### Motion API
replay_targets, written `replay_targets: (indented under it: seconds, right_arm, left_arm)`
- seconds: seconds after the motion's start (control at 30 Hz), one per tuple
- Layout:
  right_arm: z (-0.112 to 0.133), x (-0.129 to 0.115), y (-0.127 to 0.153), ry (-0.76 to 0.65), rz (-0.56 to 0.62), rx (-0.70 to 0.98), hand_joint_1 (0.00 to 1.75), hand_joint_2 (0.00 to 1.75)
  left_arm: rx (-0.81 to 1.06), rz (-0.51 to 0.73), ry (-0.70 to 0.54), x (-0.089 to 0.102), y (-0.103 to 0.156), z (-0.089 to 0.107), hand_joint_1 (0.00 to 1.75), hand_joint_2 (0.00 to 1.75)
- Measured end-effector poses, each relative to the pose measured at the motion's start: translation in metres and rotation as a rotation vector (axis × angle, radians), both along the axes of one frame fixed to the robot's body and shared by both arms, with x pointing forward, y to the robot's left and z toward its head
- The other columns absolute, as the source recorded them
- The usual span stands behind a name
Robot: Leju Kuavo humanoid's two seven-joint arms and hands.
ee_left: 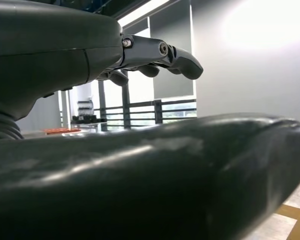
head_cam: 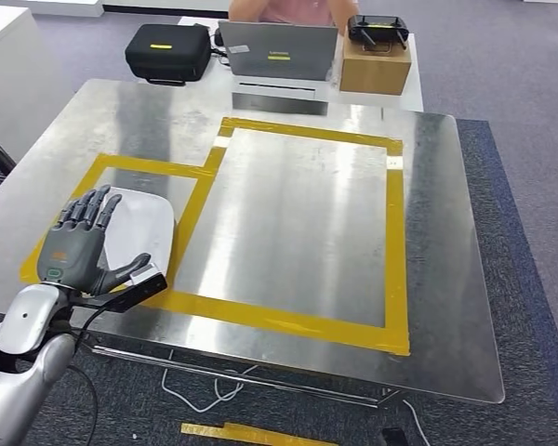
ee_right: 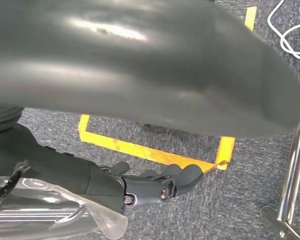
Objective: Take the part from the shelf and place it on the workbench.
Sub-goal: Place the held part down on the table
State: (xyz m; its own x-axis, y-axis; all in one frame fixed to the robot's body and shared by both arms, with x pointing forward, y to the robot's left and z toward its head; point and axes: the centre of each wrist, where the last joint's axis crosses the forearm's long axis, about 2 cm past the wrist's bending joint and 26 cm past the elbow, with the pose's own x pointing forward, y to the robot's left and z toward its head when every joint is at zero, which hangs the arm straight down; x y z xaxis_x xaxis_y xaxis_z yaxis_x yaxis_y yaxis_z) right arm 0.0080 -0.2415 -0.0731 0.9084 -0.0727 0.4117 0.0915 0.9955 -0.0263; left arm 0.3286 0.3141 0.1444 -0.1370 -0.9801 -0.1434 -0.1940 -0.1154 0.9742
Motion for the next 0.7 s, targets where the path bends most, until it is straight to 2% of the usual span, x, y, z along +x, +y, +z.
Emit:
replay_targets:
  seconds: [0.7]
  right_arm:
    - [-0.0002,-0.0013,-0.0009,0.002,-0.011,-0.002,0.00,0.00]
  left_arm:
    - [0.007,0.011,-0.002,0.0011,0.0048,0.0016,0.00,0.00]
